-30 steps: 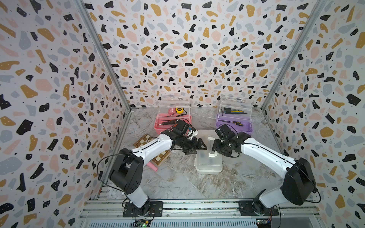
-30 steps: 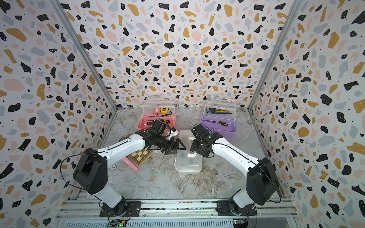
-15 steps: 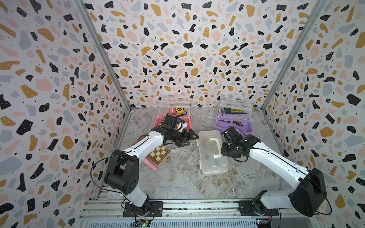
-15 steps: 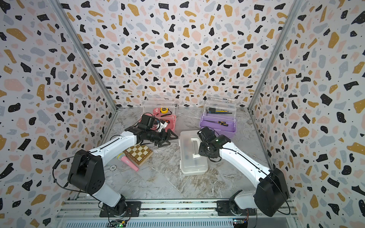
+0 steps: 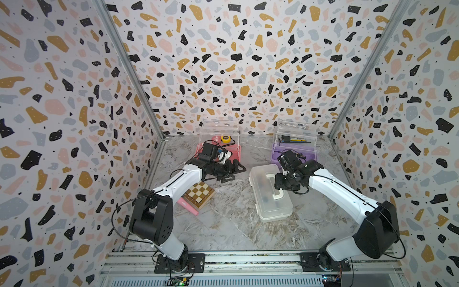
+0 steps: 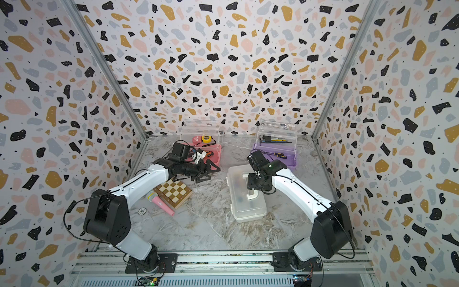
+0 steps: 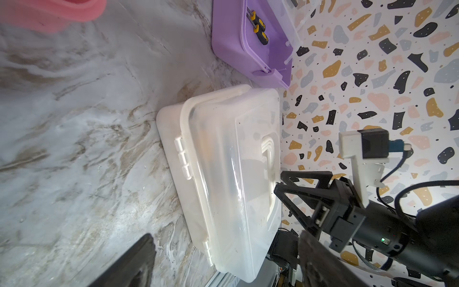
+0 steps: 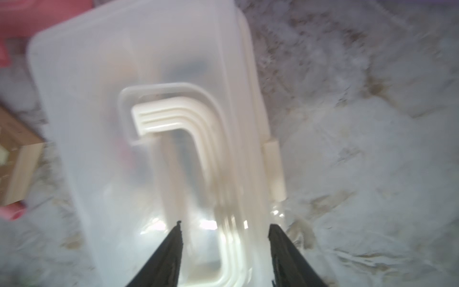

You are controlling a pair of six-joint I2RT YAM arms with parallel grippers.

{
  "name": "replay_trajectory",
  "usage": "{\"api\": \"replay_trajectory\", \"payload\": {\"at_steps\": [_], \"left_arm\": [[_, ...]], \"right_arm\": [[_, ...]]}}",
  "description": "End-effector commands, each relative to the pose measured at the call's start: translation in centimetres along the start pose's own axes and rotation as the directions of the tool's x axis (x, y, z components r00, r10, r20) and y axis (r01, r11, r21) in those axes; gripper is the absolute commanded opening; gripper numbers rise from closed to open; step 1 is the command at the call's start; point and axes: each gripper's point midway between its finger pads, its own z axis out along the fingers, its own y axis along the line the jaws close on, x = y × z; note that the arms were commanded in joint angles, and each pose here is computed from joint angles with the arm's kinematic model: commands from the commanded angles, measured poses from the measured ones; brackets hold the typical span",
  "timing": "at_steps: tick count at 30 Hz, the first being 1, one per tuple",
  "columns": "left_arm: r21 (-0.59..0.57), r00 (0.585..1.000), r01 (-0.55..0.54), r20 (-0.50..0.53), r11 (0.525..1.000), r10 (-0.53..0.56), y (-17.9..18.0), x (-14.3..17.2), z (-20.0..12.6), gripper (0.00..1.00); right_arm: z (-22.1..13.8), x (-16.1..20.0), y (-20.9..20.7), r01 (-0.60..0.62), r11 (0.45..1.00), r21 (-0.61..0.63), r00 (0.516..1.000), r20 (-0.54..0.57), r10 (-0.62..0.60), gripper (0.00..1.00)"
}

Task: Close toolboxes
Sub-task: Move the toolbox to the center of the board.

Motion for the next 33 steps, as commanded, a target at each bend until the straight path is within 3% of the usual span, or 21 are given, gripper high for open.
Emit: {"api": "replay_trajectory", "payload": {"at_steps": [1, 4, 6, 10, 19, 22, 33], "left_arm": [[0.037, 0.998, -0.048, 0.03, 0.998, 0.047, -1.3, -0.6, -1.0, 0.88], [0.042, 0.998, -0.05, 0.04, 0.998, 0.048, -1.4, -0.9, -1.2, 0.89], [0.045, 0.998, -0.054, 0.046, 0.998, 0.052, -1.6, -1.0, -1.4, 0.89], [0.047, 0.997, -0.052, 0.058, 0.998, 0.049, -1.6, -1.3, -1.7, 0.89], [0.042, 0.997, -0.041, 0.071, 0.998, 0.038, -0.8, -1.3, -2.1, 0.89], [0.042, 0.997, -0.037, 0.073, 0.998, 0.034, -0.5, -1.3, -2.2, 0.89], [0.026, 0.994, -0.04, 0.101, 0.999, 0.037, -0.5, -2.4, -2.6, 0.89]], "right_arm": [[0.0, 0.0, -0.9, 0.033, 0.998, 0.061, 0.999, -0.016, -0.032, 0.53], [0.6, 0.1, -1.5, 0.047, 0.993, 0.108, 0.998, -0.038, -0.043, 0.51], [1.0, 0.5, -1.8, 0.05, 0.992, 0.12, 0.998, -0.053, -0.044, 0.4], [1.0, 1.6, -3.4, 0.021, 0.984, 0.178, 0.998, -0.058, -0.01, 0.29], [-1.3, 4.2, -10.8, -0.169, 0.94, 0.296, 0.984, -0.001, 0.178, 0.28], [-2.3, 4.9, -13.6, -0.253, 0.911, 0.325, 0.966, 0.037, 0.255, 0.24], [-3.8, 4.9, -20.4, -0.476, 0.814, 0.332, 0.874, 0.078, 0.48, 0.25]]}}
